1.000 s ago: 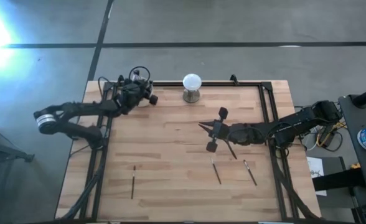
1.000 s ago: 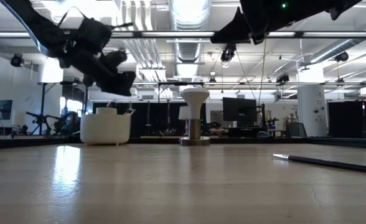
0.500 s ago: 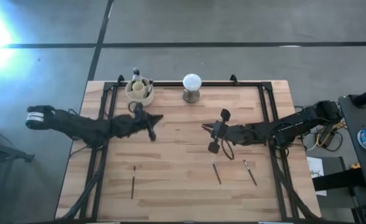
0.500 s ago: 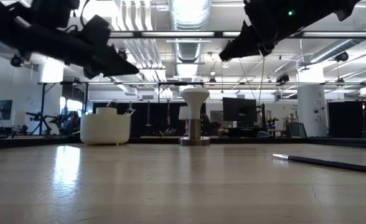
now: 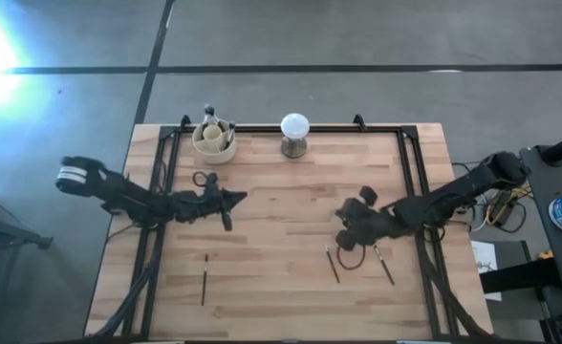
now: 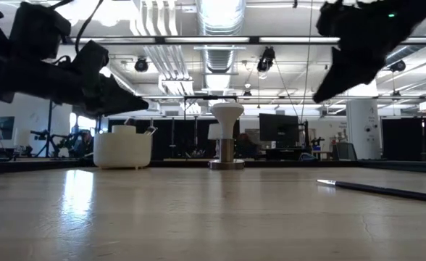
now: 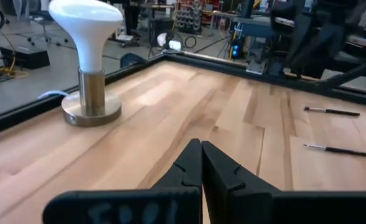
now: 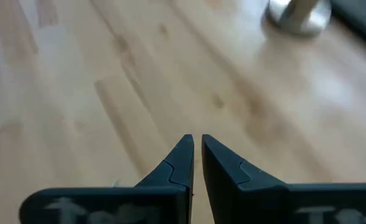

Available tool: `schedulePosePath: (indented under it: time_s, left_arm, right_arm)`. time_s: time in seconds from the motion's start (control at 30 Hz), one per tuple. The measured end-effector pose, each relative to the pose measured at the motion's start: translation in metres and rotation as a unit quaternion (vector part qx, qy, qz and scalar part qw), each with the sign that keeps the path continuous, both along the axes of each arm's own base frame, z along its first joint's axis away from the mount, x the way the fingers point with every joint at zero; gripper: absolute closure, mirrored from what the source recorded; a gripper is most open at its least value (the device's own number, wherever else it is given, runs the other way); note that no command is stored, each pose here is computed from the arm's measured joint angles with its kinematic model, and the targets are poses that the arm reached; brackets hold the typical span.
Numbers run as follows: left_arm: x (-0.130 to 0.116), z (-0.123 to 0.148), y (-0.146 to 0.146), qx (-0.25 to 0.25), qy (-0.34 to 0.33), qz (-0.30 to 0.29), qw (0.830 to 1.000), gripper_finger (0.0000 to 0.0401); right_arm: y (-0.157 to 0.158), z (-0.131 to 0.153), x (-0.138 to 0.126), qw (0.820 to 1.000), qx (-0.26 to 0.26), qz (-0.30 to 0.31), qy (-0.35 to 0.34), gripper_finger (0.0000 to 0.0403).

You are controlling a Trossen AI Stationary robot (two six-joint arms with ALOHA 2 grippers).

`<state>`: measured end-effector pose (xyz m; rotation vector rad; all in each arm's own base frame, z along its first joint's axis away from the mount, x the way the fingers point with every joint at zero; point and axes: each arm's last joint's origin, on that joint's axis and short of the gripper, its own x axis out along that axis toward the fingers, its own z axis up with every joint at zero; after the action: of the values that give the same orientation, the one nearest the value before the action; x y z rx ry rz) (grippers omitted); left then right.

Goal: Put items in baskets/containers
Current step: Put the liner brush into the organizer

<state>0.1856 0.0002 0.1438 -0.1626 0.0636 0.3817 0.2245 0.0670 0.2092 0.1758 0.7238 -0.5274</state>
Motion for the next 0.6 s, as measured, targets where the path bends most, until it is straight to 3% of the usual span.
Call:
schedulePosePath:
  time_s: [0.33, 0.6]
  left_arm:
    - [0.011, -0.008, -0.001, -0.013, 0.019, 0.0, 1.0, 0.0401]
    - [0.017, -0.016, -0.004, -0.022, 0.041, -0.004, 0.999, 0.0401]
  right_arm:
    - [0.038, -0.014, -0.013, 0.988, 0.149, -0.037, 0.006, 0.0357]
    - [0.036, -0.034, 0.004, 0.976, 0.194, -0.073, 0.062, 0.0309]
